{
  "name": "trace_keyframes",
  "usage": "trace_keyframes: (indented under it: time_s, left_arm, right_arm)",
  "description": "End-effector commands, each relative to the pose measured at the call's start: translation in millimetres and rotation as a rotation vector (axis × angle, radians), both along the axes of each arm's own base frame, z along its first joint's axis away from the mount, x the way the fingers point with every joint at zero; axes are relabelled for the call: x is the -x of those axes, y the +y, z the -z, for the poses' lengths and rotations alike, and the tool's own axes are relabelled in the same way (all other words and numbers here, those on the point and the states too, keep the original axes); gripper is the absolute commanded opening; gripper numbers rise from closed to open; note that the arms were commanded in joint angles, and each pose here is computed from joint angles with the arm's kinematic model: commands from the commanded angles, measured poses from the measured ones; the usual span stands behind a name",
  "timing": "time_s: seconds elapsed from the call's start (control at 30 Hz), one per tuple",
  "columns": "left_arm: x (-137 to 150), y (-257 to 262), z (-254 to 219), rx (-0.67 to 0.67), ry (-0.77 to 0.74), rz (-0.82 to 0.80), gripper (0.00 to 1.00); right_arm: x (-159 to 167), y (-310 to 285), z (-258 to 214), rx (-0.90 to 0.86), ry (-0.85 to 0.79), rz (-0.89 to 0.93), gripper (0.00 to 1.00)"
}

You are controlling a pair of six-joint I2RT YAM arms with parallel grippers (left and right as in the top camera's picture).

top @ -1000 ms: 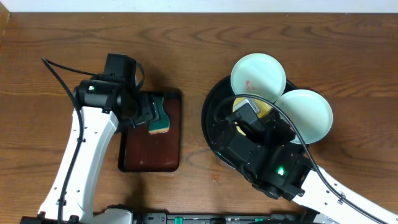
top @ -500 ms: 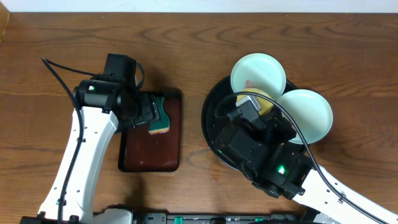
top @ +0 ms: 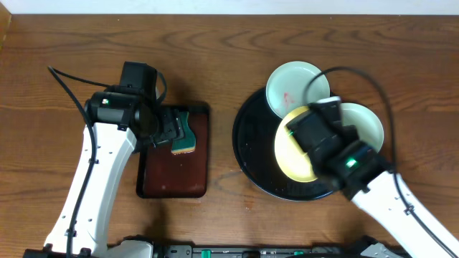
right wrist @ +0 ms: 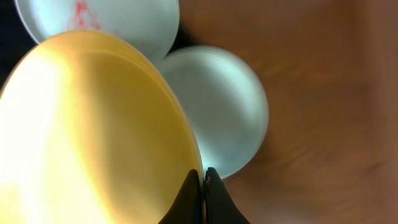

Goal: Clean dirty plates on tray and stack at the side
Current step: 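Carry the yellow plate to the right side of the table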

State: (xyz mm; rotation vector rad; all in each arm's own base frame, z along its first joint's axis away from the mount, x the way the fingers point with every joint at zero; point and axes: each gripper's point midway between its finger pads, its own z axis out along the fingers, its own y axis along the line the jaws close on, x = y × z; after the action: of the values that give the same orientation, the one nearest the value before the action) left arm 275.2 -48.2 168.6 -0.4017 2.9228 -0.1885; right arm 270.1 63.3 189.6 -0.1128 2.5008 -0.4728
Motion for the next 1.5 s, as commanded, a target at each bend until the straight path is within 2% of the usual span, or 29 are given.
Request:
trace_keyframes:
  time_s: [0.0, 0.1, 0.4, 0.53, 0.77, 0.93, 1.17, 1.27, 1.3, 1.37, 1.47]
  left_arm:
    - [0, 1, -2, 0.002, -0.006, -0.002, 0.80]
    - [0, 1, -2, 0.002, -0.006, -0.002, 0.80]
    - [0, 1, -2, 0.002, -0.007, -0.002, 0.80]
    - [0, 1, -2, 0.002, -0.007, -0.002, 0.81]
    - [0, 1, -2, 0.002, -0.007, -0.002, 0.80]
    - [0, 1, -2, 0.002, -0.007, -0.002, 0.80]
    - [0, 1, -2, 0.002, -0.007, -0.002, 0.80]
    - [0, 1, -2, 0.002, -0.007, -0.002, 0.80]
    - [0, 1, -2, 0.002, -0.007, -0.002, 0.80]
    - [0, 1, -2, 0.002, -0.007, -0.002, 0.80]
    - [0, 1, -2, 0.002, -0.007, -0.002, 0.80]
  right_arm:
    - [5, -3, 4, -0.308, 0.068, 0.101, 0.01]
    - [-1, -34, -3, -0.419, 0.047, 0.179, 0.01]
    - [-3, -165, -6, -0.645, -0.116, 0.635, 0.01]
    - [5, -220, -2, -0.664, -0.200, 0.804, 0.01]
    - [25, -287, 32, -0.670, -0.218, 1.094, 0.01]
    - [31, -321, 67, -0.617, -0.174, 1.189, 0.01]
    - [25, -325, 126, -0.590, 0.026, 1.103, 0.01]
    - [24, -324, 138, -0.594, 0.060, 1.086, 0.01]
    - [21, -324, 136, -0.599, 0.053, 1.064, 0.04]
    - [9, -318, 127, -0.649, 0.012, 1.003, 0.31]
    - [-11, -300, 100, -0.745, -0.070, 0.894, 0.43]
